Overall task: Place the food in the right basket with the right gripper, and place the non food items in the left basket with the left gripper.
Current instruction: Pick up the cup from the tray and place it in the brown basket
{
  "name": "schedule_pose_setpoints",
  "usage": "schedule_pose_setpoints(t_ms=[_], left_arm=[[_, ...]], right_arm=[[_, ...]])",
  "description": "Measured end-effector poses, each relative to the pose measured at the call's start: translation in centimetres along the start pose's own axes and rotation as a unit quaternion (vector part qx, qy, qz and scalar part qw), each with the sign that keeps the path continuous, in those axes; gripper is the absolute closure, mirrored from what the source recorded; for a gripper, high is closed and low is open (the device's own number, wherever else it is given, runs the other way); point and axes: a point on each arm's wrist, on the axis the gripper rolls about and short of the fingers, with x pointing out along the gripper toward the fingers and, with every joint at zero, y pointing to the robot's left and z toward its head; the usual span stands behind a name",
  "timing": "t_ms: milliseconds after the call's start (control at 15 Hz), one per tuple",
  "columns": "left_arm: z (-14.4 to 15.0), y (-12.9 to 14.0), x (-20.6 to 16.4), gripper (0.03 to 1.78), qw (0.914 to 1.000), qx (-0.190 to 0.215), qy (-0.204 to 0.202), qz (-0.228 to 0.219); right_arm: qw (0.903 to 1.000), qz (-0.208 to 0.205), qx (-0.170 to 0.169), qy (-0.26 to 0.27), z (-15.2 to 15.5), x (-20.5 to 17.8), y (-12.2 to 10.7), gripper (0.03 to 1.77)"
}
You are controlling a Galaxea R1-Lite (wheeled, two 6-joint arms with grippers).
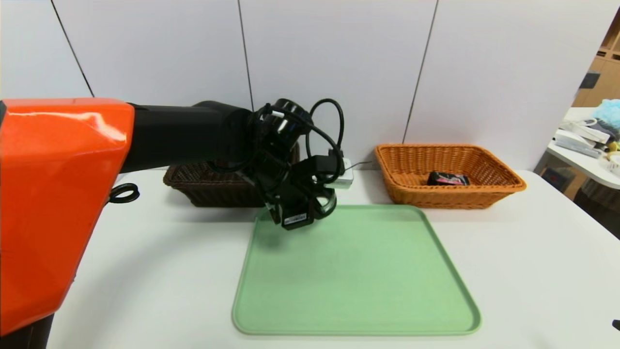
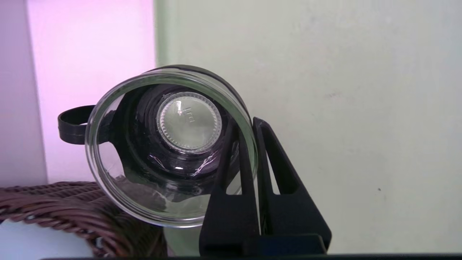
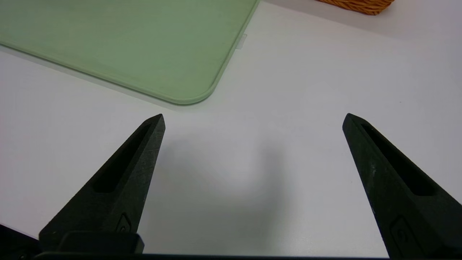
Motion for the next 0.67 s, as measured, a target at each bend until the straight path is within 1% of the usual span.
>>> schedule_pose_setpoints(t_ms=[267, 467, 667], left_arm=[[0.6, 0.6, -1.2, 1.71, 0.9991, -0.016, -0.022, 0.032], [1.1, 1.2, -1.6, 1.71, 0.9962, -0.046, -0.046, 0.058], [1.6, 1.5, -2.0, 1.71, 0.9938, -0.051, -0.061, 0.077]], right_arm=[[1.0, 0.006, -0.001, 0.003, 0.1, 0.1, 0.0, 0.1], [1.0, 0.005, -0.001, 0.002, 0.3, 0.2, 0.0, 0.1], [1.0, 0.005, -0.001, 0.003, 0.3, 0.2, 0.0, 0.1]])
